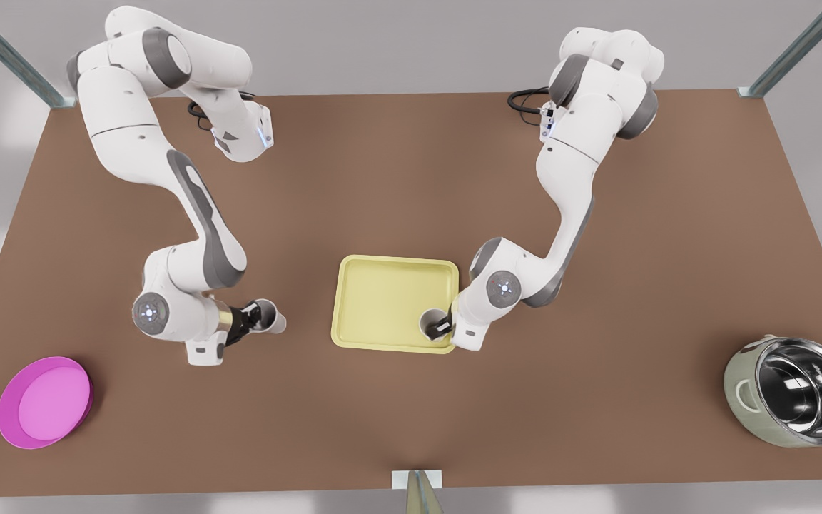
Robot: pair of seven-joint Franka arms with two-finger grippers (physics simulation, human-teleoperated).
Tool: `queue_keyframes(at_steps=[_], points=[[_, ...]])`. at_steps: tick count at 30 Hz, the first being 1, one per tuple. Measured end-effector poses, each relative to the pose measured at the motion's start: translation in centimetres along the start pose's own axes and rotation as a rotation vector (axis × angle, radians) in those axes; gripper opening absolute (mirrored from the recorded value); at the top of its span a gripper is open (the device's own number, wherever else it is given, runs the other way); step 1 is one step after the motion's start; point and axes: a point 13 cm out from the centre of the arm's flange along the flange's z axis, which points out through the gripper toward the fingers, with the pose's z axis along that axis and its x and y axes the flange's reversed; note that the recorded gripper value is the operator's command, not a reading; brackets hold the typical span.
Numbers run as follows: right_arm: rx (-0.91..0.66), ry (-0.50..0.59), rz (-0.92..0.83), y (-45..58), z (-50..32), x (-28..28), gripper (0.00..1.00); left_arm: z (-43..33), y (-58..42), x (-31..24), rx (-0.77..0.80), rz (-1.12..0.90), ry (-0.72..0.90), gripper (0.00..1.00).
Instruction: Use both arms to respectively pick up the white IKEA cups from the middle-left and middle-right positions, then place the white IKEA cups onto the middle-middle tray, ensuring that the cups remain upright and do not tip over
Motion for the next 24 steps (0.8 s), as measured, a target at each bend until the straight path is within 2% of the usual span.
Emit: queue_keyframes(at_steps=[5,7,10,12,16,22,23,24], points=[[-0.039,-0.030,-0.043,6.5,1.9,-6.2,0.21,-5.8,0.5,0.1,-0.019,-0.038,-0.021,1.00],[-0.042,-0.037,-0.058,9.2,2.8,-8.4,0.21,-13.8,1.3,-2.9,-0.029,-0.060,-0.075,1.00],[-0.041,-0.040,-0.069,13.1,4.6,-11.4,0.21,-30.0,7.4,-11.4,-0.083,-0.116,-0.194,1.00],[-0.032,-0.031,-0.072,15.6,6.4,-12.5,0.21,-38.4,15.9,-11.3,-0.198,-0.097,-0.247,1.00],[-0.009,-0.028,-0.031,16.9,8.9,-13.1,0.21,-40.4,23.0,-10.4,-0.326,0.012,-0.155,1.00],[0.022,-0.019,0.058,15.9,11.8,-12.1,0.21,-39.5,24.6,-9.2,-0.352,0.214,-0.026,1.00],[0.024,-0.022,0.071,15.8,12.1,-12.1,0.26,-39.4,24.7,-9.1,-0.354,0.243,-0.012,1.00],[0.027,-0.025,0.085,15.7,12.2,-12.1,0.88,-39.3,24.8,-9.1,-0.356,0.271,0.000,1.00]])
